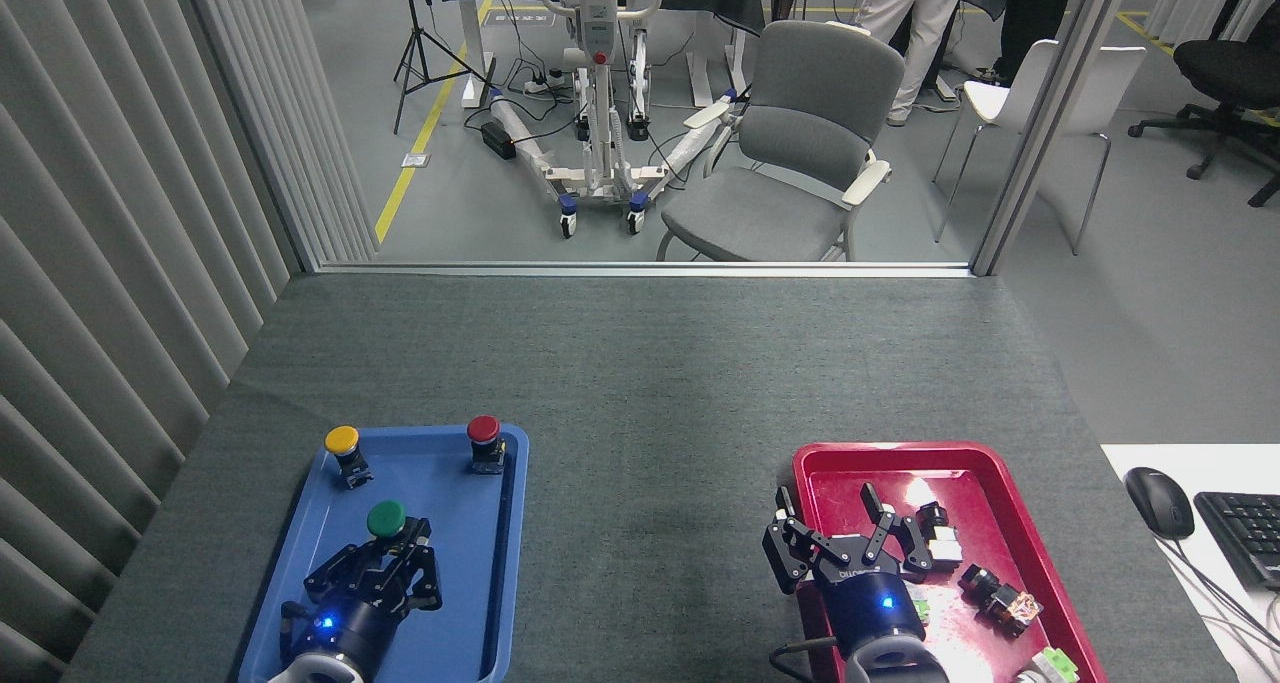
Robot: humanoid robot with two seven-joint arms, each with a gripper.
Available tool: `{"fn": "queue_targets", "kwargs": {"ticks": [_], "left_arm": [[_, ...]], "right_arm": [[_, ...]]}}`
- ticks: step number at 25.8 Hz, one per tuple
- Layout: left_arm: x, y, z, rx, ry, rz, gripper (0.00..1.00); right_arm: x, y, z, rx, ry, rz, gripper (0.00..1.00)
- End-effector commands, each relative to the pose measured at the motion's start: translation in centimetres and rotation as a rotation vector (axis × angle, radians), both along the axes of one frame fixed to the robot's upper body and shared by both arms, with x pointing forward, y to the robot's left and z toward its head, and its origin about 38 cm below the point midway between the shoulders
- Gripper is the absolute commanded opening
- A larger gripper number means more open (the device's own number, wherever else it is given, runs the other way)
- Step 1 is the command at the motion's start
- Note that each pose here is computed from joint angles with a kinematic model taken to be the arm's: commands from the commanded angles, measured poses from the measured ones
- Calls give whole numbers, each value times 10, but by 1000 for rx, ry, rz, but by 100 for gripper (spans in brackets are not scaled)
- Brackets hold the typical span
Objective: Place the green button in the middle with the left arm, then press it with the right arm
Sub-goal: 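Grasp the green button with the left gripper and lift it out, then carry the green button to the table center and set it down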
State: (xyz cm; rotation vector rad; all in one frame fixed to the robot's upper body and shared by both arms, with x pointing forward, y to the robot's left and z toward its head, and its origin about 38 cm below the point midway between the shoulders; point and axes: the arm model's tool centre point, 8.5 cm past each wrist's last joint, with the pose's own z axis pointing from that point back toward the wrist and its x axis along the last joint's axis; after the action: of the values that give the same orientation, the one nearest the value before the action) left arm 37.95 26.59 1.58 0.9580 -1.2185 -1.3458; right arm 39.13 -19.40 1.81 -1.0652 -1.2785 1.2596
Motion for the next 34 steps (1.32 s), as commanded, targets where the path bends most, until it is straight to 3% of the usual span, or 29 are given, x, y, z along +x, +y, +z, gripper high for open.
{"fn": "queue_targets", "kwargs": {"ticks": [1, 5, 10, 13, 21, 24, 27, 30, 34], "left_arm": [[-18, -29, 18, -61, -91, -168, 0], [-15, -81, 23, -114, -116, -340, 0], [33, -127, 31, -94, -103, -428, 0], [46, -159, 23, -88, -62, -472, 0], [54, -167, -8, -84, 46, -340, 0], [57, -167, -10, -72, 56, -260, 1], [56, -165, -13, -66, 65, -241, 1], [52, -171, -30, -56, 145, -223, 1], [52, -171, -34, -49, 164, -229, 2]], "right_arm": [[1, 0, 1, -41, -7, -18, 100], [1, 2, 5, -34, -18, -19, 100], [1, 8, 6, -3, -24, -12, 99], [1, 9, 7, -2, -26, -2, 99], [2, 8, 8, -8, -28, -4, 99], [3, 9, 8, -9, -30, -3, 99], [3, 8, 9, -8, -30, -6, 99], [3, 11, 9, -2, -30, -8, 99], [6, 14, 12, 3, -36, -2, 99]]}}
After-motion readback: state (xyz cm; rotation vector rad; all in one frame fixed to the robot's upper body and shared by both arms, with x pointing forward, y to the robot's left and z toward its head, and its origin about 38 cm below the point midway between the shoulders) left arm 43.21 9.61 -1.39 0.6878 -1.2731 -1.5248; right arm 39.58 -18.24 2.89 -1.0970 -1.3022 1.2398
